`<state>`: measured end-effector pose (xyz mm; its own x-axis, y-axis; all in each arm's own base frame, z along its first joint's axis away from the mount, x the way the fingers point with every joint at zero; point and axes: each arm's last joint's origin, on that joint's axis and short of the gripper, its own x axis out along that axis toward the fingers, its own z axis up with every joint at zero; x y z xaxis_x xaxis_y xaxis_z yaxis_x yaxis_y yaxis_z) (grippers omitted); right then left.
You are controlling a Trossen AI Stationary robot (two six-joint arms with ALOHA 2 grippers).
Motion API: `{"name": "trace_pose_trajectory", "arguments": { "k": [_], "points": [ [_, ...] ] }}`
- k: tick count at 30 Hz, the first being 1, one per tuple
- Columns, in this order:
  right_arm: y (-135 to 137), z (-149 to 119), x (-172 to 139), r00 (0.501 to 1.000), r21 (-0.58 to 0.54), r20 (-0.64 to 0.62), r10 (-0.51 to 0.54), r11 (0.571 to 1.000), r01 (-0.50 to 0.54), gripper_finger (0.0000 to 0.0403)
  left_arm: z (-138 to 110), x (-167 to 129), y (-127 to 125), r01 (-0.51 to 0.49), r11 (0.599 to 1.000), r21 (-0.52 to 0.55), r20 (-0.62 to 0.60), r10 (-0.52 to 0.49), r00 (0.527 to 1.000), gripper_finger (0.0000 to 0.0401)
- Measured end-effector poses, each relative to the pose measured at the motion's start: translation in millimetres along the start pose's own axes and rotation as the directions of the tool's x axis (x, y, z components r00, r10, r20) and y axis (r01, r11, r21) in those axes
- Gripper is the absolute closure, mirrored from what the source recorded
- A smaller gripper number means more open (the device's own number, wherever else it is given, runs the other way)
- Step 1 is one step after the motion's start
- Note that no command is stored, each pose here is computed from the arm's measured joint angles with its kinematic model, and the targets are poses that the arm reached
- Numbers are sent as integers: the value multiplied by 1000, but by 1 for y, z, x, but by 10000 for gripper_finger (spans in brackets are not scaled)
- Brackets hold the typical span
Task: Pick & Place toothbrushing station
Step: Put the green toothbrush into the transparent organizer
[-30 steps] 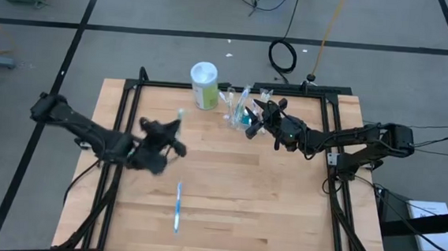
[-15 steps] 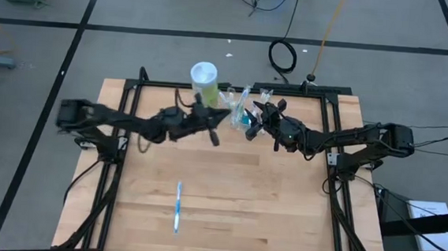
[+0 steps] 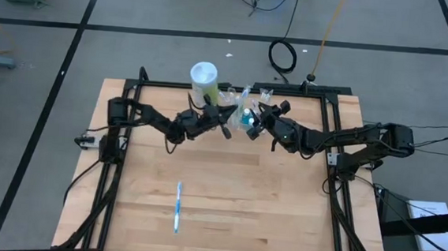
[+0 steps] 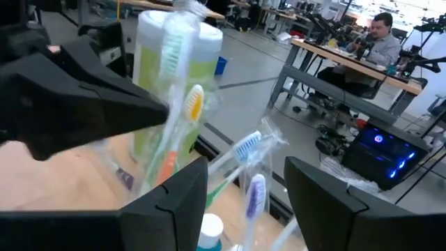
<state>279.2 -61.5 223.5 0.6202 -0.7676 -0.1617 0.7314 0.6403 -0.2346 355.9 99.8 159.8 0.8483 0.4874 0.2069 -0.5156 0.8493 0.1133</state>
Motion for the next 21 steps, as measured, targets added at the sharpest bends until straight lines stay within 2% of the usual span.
{"name": "trace_pose_trajectory", "arguments": {
  "k": [5, 8, 10, 13, 16, 19, 21],
  "points": [
    [0, -1, 0, 1000, -6, -6, 2, 1000, -2, 220, -20, -1, -2, -2, 999, 32, -51, 4, 999, 396],
    [0, -1, 0, 1000, -8, -10, 3, 1000, -3, 220, -16, -2, -2, -29, 1000, 10, -2, 29, 1000, 397],
    [0, -1, 0, 1000, -9, -11, 3, 1000, -3, 220, -6, -2, 0, -45, 999, 1, 72, 45, 996, 399],
    [0, -2, 0, 1000, -10, -12, 3, 1000, -3, 220, 11, 0, 2, -69, 996, 51, 132, 62, 989, 395],
    [0, -2, 0, 1000, -10, -13, 3, 1000, -3, 220, 9, 4, 2, -110, 989, 94, 108, 100, 989, 398],
    [0, -2, 0, 1000, -10, -13, 3, 1000, -3, 220, 10, 13, 2, -103, 988, 117, 67, 96, 993, 397],
    [0, -2, 0, 1000, -11, -13, 3, 1000, -4, 220, 5, 18, -1, -80, 986, 145, -6, 82, 997, 395]
  ]
}}
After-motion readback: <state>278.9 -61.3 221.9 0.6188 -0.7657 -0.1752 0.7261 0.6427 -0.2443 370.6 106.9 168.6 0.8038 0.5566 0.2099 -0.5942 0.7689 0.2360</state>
